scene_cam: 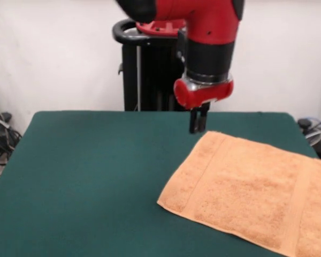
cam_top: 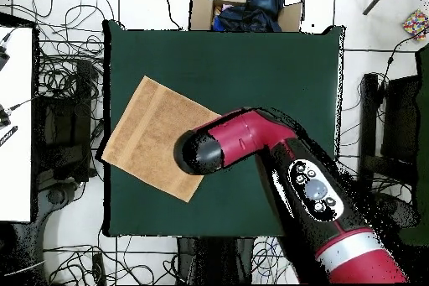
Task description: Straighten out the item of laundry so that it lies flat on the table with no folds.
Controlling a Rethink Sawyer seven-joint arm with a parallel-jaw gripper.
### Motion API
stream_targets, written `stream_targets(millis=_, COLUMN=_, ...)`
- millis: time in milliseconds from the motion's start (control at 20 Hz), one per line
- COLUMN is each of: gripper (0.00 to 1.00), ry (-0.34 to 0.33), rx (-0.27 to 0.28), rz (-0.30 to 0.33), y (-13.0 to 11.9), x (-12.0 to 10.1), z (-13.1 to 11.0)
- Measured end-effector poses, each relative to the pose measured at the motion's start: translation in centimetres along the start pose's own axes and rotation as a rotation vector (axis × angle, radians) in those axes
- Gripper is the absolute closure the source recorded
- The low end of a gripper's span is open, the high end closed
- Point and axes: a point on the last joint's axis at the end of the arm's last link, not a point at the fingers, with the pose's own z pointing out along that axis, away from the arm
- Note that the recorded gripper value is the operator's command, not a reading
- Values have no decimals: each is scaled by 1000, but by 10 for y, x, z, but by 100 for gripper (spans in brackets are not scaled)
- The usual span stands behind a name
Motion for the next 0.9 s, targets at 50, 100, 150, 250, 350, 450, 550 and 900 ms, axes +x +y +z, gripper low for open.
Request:
stream_targets(millis=50, gripper=100, ry=3, rx=-1, rz=-4, y=5, x=0, z=-2)
stream_targets(millis=100, gripper=100, ry=5, rx=-2, rz=-9, y=9, x=1, z=-5)
stream_targets(millis=150, gripper=100, ry=7, rx=-2, rz=-14, y=14, x=1, z=-7)
stream_targets(millis=250, gripper=100, ry=9, rx=0, rz=-26, y=22, x=0, z=-12)
stream_targets(millis=350, gripper=100, ry=12, rx=1, rz=-33, y=29, x=0, z=-16)
stream_targets(millis=450, gripper=100, ry=14, rx=1, rz=-40, y=36, x=0, z=-21)
stream_targets(millis=550, gripper=100, ry=13, rx=3, rz=-44, y=40, x=-1, z=-23)
stream_targets(millis=900, gripper=100, ry=13, rx=5, rz=-48, y=42, x=-1, z=-24)
